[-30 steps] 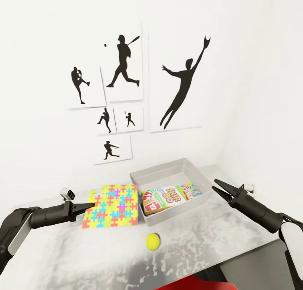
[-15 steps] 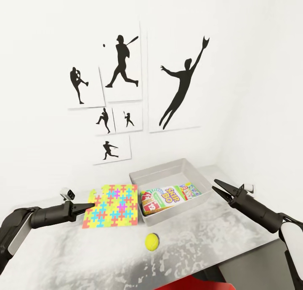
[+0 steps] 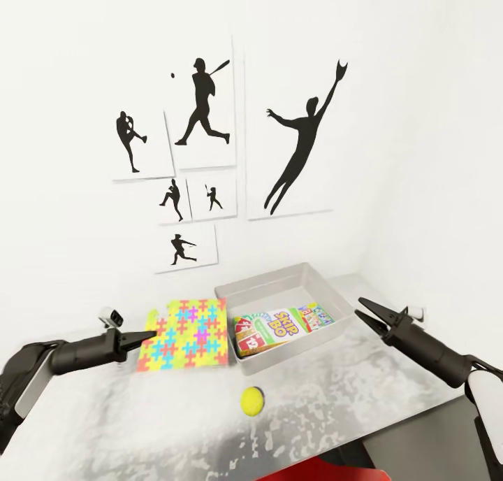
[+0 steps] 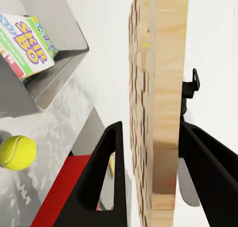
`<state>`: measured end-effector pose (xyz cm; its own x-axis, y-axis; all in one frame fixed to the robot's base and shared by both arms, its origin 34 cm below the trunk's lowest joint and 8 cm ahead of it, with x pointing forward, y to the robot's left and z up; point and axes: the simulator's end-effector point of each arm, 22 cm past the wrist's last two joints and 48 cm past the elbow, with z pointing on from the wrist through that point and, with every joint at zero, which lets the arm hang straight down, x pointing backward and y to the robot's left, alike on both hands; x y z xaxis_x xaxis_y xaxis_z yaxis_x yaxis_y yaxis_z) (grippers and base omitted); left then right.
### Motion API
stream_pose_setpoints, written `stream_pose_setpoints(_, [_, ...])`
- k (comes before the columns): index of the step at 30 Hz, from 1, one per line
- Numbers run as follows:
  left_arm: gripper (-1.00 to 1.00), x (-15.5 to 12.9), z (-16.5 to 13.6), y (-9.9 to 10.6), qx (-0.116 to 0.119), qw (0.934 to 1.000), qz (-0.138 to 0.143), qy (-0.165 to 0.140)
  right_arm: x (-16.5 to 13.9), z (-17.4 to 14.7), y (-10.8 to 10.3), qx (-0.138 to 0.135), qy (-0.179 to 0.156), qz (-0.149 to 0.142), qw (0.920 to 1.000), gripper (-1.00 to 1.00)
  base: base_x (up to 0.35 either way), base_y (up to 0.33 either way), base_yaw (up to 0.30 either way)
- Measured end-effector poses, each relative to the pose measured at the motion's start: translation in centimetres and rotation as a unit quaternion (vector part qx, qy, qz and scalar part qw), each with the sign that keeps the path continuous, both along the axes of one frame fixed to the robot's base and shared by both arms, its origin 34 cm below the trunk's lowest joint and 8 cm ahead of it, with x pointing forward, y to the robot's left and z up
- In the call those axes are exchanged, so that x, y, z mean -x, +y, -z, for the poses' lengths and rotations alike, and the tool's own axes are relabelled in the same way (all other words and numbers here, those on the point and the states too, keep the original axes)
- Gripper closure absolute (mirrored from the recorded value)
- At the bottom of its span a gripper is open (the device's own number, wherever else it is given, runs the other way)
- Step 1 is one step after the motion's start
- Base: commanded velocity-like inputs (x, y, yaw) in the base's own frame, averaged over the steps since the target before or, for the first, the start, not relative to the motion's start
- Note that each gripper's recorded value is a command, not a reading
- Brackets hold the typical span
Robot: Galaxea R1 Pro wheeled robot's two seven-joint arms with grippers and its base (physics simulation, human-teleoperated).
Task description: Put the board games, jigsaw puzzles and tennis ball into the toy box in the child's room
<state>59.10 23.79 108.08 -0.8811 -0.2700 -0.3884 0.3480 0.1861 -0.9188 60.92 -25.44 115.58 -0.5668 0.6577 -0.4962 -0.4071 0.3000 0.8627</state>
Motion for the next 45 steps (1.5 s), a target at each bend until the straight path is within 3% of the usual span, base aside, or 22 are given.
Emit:
stream_pose_setpoints(13, [1.00, -0.6, -0.4, -1.1, 0.010, 0.9997, -0.018, -0.012, -0.1, 0.8, -0.1, 0.004, 0.011, 0.000, 0.9999, -1.00, 0.000, 0.000, 0.000])
stream_pose_setpoints(29, [1.00, -2.9, -2.0, -4.7, 0.025, 0.9991, -0.017, -0.030, -0.1, 0.8, -0.1, 0.004, 0.011, -0.001, 0.9999, -1.00, 0.000, 0.000, 0.000])
stream_pose_setpoints(30, [1.00, -3.7, -1.2, -5.4, 0.006, 0.9993, -0.026, -0.025, -0.1, 0.8, -0.1, 0.004, 0.011, -0.001, 0.9999, -1.00, 0.000, 0.000, 0.000])
stream_pose_setpoints(41, [1.00, -5.2, -2.5, -7.0, 0.009, 0.9989, -0.028, -0.036, -0.1, 0.7, -0.1, 0.004, 0.011, -0.001, 0.9999, -1.00, 0.000, 0.000, 0.000])
stream_pose_setpoints(45, [1.00, -6.1, -2.9, -7.4, -0.002, 0.9986, -0.034, -0.040, -0.1, 0.7, -0.1, 0.004, 0.011, -0.001, 0.9999, -1.00, 0.000, 0.000, 0.000])
